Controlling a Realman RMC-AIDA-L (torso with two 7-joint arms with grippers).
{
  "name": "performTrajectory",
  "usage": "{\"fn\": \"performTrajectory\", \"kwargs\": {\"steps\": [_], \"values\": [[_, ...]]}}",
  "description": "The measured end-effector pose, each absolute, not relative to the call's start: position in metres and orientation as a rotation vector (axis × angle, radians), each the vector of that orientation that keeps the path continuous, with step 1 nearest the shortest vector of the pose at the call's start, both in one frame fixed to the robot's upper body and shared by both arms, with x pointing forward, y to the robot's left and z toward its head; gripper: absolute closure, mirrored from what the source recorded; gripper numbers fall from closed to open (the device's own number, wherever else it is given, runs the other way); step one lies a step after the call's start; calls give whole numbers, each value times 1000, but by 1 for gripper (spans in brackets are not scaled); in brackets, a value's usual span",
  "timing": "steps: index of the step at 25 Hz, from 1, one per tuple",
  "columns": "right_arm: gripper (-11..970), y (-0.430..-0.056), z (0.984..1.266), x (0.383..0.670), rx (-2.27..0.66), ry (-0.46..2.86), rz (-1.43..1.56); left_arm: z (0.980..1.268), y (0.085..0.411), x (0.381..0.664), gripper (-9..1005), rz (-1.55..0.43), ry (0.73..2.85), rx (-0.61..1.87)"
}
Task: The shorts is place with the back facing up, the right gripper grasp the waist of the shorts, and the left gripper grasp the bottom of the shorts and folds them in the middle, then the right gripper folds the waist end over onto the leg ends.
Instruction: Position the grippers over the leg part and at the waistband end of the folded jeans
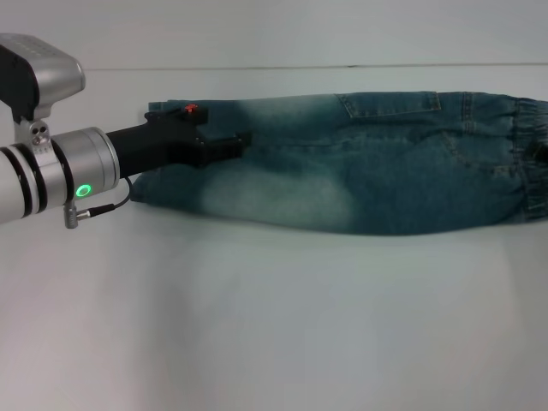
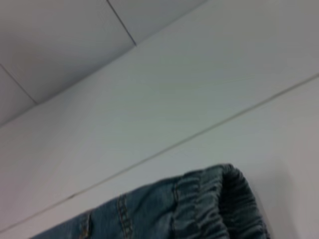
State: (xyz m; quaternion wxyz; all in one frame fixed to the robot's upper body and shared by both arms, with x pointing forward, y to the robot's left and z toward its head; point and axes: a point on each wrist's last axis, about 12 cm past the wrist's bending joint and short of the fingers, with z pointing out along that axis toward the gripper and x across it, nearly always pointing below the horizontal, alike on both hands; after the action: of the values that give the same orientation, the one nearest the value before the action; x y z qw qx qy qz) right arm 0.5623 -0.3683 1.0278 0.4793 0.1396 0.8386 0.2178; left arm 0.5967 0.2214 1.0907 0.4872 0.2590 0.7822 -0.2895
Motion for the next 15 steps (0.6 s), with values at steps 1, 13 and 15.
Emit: {"fn": "performTrajectory", "kwargs": {"steps": [1,13,15], "values": [[103,-368,1027,562,335,2059,533,1091,221,597,106,-704,1902,630],[599,-366,1034,556,253,2035,559,1090,217,596,115,-707,1897,653],[696,-366,1034,554,244,2034,560,1089,217,595,117,-707,1894,657]]}}
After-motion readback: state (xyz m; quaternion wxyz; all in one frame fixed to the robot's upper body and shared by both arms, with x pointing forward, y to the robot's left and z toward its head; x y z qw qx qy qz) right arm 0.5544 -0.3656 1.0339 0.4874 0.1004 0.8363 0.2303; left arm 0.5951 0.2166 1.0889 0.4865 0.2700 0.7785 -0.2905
